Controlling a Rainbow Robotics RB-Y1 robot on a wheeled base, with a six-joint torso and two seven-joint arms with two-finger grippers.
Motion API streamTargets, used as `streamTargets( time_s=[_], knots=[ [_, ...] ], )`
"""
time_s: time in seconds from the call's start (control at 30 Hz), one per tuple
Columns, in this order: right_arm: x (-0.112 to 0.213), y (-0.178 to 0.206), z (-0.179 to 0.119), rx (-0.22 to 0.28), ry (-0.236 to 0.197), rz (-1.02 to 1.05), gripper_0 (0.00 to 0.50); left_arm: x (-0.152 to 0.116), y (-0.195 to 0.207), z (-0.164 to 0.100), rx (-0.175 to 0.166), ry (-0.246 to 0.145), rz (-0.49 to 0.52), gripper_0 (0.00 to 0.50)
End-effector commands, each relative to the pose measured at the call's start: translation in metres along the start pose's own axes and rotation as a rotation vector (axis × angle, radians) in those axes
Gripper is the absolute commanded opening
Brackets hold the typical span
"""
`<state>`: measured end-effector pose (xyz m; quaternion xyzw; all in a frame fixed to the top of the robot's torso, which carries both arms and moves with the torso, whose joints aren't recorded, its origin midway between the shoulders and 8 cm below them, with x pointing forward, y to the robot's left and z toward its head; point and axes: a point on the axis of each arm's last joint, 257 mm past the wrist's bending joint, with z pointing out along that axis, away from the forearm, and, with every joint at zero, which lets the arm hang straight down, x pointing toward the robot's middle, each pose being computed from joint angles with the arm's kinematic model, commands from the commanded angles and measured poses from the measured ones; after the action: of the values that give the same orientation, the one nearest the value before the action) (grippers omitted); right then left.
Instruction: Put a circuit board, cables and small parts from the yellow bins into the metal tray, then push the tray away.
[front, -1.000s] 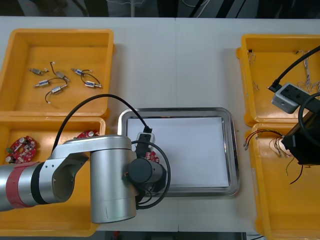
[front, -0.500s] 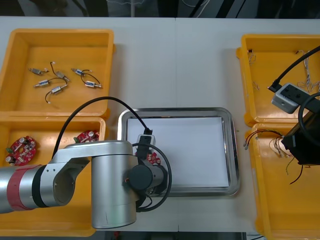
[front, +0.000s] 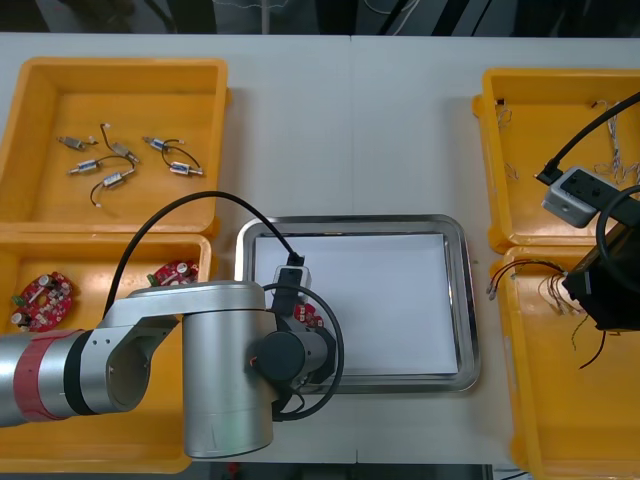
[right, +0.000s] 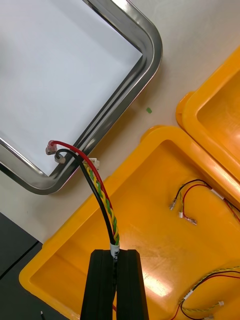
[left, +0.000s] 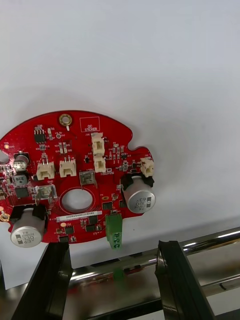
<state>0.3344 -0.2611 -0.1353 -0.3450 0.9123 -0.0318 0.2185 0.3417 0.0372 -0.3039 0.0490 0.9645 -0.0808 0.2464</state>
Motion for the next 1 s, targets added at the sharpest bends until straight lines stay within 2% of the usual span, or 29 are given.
streamTargets(
  time_s=[0.03, 0.2, 0.33, 0.43, 0.6, 0.73, 0.9, 1.0],
  knots=[
    [-0.011, 0.014, -0.007, -0.012, -0.034, -0.087, 0.000, -0.006, -0.010, -0.007, 0.035, -0.021, -0.083, 0.500],
    [-0.015, 0.019, -0.010, -0.031, -0.041, -0.104, 0.000, -0.032, -0.003, -0.015, 0.031, -0.055, -0.123, 0.500],
    [-0.018, 0.026, -0.014, -0.030, -0.055, -0.136, 0.000, -0.053, 0.001, -0.028, 0.039, -0.069, -0.170, 0.500],
    [-0.019, 0.032, -0.013, -0.035, -0.051, -0.166, 0.000, -0.064, 0.007, -0.038, 0.029, -0.079, -0.184, 0.500],
    [-0.027, 0.054, -0.004, -0.045, -0.039, -0.278, 0.000, -0.081, 0.023, -0.060, 0.001, -0.082, -0.195, 0.500],
    [-0.036, 0.072, 0.003, -0.062, -0.038, -0.360, 0.000, -0.092, 0.042, -0.077, -0.037, -0.074, -0.171, 0.500],
    [-0.048, 0.083, 0.008, -0.051, -0.038, -0.453, 0.000, -0.106, 0.063, -0.094, -0.066, -0.060, -0.168, 0.500],
    [-0.052, 0.088, 0.012, -0.032, -0.023, -0.513, 0.000, -0.115, 0.079, -0.106, -0.087, -0.053, -0.168, 0.500]
  ],
)
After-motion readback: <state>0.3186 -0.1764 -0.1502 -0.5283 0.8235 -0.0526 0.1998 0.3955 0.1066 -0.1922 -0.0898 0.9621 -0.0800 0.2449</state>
